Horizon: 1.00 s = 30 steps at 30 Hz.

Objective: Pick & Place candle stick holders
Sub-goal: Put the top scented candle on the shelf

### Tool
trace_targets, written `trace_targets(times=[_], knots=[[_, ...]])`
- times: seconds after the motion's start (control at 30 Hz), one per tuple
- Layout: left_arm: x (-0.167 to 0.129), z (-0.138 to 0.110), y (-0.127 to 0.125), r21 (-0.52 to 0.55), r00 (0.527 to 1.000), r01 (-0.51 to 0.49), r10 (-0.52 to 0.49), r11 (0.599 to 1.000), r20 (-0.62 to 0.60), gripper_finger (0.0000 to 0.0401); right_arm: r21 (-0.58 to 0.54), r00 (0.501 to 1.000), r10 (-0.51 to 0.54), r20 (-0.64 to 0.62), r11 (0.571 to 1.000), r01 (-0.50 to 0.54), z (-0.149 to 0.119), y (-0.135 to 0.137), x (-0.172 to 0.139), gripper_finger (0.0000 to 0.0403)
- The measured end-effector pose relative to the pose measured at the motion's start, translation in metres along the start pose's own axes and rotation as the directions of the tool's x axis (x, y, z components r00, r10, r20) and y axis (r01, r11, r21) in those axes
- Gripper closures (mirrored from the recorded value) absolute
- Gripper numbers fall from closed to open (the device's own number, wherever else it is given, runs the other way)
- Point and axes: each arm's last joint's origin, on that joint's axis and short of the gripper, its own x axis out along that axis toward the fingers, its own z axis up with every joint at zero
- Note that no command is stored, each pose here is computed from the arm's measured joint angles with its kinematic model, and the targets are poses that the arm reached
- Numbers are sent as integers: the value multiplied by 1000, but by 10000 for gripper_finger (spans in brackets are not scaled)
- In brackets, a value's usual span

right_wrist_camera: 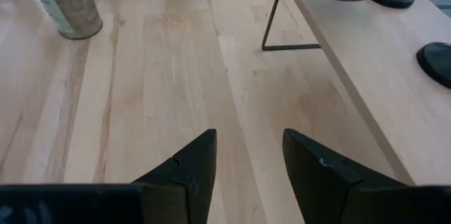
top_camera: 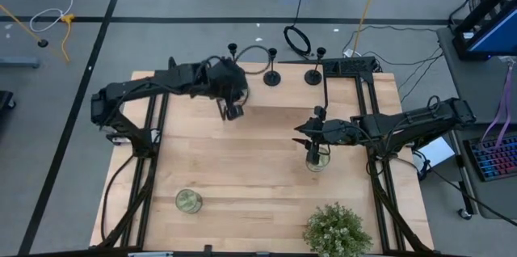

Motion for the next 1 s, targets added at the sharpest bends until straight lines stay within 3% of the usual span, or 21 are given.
trace_targets(times=[0.27,1.0], knots=[[19,-5,28,-69,994,90,-94,994,-50,398,-15,999,-6,-43,1000,6,-10,0,3,248],[23,-9,31,-29,994,45,-48,999,-102,365,-19,999,-8,-53,1000,7,-14,0,5,248]])
